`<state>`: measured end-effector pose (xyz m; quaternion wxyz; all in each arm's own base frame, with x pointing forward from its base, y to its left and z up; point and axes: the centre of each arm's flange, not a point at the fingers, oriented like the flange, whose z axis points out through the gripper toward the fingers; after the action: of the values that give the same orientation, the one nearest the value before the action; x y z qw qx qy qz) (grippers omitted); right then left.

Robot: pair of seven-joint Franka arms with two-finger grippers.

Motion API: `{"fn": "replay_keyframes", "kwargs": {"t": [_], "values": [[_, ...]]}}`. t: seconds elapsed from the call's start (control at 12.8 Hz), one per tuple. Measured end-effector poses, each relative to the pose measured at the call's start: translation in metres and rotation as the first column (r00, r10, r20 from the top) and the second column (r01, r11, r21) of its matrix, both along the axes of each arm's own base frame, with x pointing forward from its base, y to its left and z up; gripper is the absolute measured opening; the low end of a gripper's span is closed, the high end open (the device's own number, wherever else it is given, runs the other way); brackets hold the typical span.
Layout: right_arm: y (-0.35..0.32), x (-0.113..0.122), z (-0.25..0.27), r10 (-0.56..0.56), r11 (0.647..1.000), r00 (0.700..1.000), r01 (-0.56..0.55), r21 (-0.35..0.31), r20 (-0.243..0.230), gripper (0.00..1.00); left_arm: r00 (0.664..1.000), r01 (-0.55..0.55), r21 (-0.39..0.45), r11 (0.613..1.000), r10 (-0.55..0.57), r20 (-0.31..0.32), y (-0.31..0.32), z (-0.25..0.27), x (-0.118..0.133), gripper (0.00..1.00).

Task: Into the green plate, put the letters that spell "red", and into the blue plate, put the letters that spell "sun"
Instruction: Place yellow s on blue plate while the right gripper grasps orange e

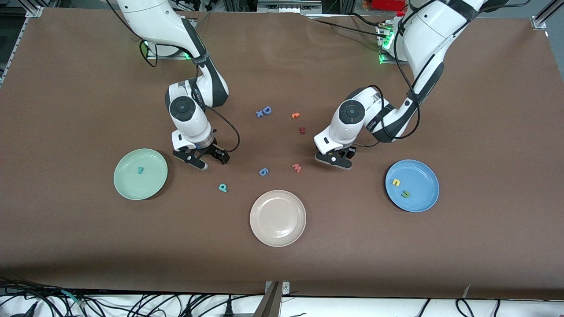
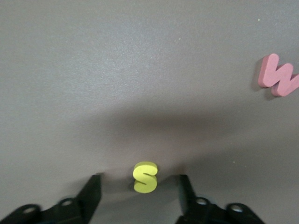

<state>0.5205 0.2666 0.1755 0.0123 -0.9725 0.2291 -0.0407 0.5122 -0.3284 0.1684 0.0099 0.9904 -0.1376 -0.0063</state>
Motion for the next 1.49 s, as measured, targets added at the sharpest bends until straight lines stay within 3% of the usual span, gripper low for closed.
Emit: {"fn": "replay_keyframes", "kwargs": {"t": [0.23, 0.31, 0.39, 0.63, 0.78, 1.02, 1.25, 1.49], "values": [[0.006, -0.005, -0.002, 0.001, 1.000, 1.000, -0.001, 0.004, -0.005, 0.89, 1.000, -0.017, -0.007, 1.000, 0.018, 0.011, 0.000, 0.004, 0.004, 0.28], [0.007, -0.005, -0.002, 0.001, 1.000, 1.000, -0.001, 0.004, -0.005, 0.80, 1.000, -0.021, -0.007, 1.000, 0.021, 0.012, 0.001, 0.005, 0.005, 0.22], [0.007, -0.005, -0.002, 0.001, 1.000, 1.000, -0.001, 0.004, -0.006, 0.80, 1.000, -0.028, -0.008, 1.000, 0.028, 0.014, 0.004, 0.006, 0.008, 0.22], [0.006, -0.006, 0.000, -0.001, 1.000, 1.000, 0.001, 0.005, -0.005, 0.50, 0.998, -0.063, -0.002, 0.998, 0.063, 0.028, 0.021, 0.017, 0.026, 0.22], [0.005, -0.006, 0.002, -0.002, 1.000, 1.000, 0.002, 0.007, -0.005, 0.43, 0.998, -0.060, 0.031, 0.998, 0.060, 0.021, 0.032, 0.034, 0.041, 0.22], [0.005, -0.006, 0.002, -0.007, 1.000, 1.000, 0.007, 0.007, -0.006, 0.39, 1.000, 0.016, 0.025, 1.000, -0.017, 0.001, 0.071, 0.058, 0.070, 0.22], [0.004, -0.007, 0.002, -0.008, 1.000, 1.000, 0.008, 0.006, -0.008, 0.33, 0.993, 0.121, 0.001, 0.993, -0.121, -0.019, 0.152, 0.068, 0.102, 0.22], [0.004, -0.007, 0.002, -0.008, 1.000, 1.000, 0.008, 0.006, -0.008, 0.29, 0.980, 0.194, -0.018, 0.981, -0.195, -0.030, 0.234, 0.065, 0.118, 0.22]]}}
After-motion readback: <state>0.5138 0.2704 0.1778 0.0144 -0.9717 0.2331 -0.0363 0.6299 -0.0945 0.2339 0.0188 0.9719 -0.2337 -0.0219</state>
